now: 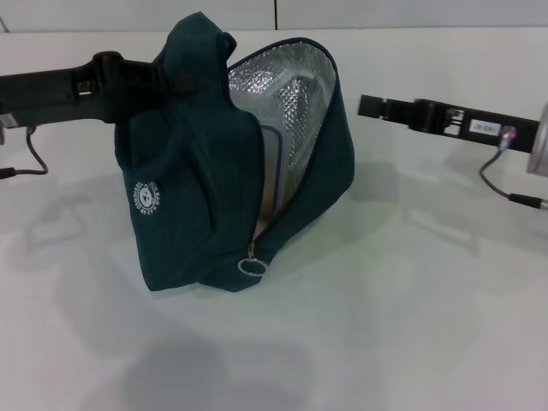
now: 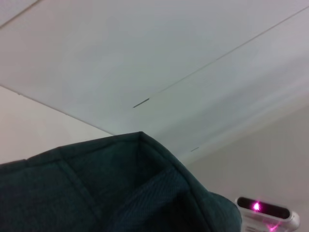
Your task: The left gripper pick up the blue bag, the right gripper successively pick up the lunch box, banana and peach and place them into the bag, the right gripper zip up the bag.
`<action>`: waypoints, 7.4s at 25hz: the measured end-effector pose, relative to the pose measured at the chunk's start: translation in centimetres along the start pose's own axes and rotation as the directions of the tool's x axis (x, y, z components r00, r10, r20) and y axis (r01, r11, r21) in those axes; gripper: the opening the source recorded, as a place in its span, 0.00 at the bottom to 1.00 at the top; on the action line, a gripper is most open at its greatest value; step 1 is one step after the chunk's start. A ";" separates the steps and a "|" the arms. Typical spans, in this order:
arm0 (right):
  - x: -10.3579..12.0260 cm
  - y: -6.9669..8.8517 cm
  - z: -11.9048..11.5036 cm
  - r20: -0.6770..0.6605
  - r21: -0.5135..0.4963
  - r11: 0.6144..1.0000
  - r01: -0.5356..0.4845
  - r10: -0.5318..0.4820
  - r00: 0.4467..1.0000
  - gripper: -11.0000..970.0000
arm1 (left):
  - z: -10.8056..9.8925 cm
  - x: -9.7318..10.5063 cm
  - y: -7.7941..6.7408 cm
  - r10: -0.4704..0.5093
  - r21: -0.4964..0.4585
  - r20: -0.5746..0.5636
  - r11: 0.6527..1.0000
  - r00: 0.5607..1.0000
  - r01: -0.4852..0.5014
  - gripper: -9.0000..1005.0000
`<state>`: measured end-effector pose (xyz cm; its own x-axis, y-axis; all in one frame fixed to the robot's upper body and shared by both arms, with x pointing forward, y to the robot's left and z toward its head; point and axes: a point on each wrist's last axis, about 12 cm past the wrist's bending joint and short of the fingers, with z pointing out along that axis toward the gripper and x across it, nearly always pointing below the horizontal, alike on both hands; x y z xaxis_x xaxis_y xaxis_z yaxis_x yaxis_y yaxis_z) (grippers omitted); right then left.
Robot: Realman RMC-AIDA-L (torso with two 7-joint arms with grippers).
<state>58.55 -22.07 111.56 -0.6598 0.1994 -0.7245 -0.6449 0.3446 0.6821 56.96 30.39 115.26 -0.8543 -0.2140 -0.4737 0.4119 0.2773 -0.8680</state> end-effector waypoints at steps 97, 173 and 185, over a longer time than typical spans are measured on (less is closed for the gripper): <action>2.6 2.2 -4.6 0.064 -0.111 0.987 0.114 -0.107 0.992 0.07 | 4.2 6.1 2.0 -0.137 0.105 -0.041 0.985 0.990 0.140 0.05; 15.7 1.3 -6.0 -0.101 -0.188 0.868 0.461 -0.483 0.870 0.69 | 3.3 7.7 3.0 -0.165 0.043 -0.053 0.985 0.985 0.168 0.05; 15.3 0.8 -5.6 -0.133 -0.169 0.884 0.435 -0.458 0.879 0.36 | 3.3 7.7 3.0 -0.164 0.044 -0.055 0.985 0.985 0.167 0.05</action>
<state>45.76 -23.84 101.56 -0.3359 -0.1043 -0.9361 -0.9227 0.2361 0.3047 52.69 26.47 108.47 -0.9264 -0.2053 -0.3158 0.2770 0.1966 -0.9405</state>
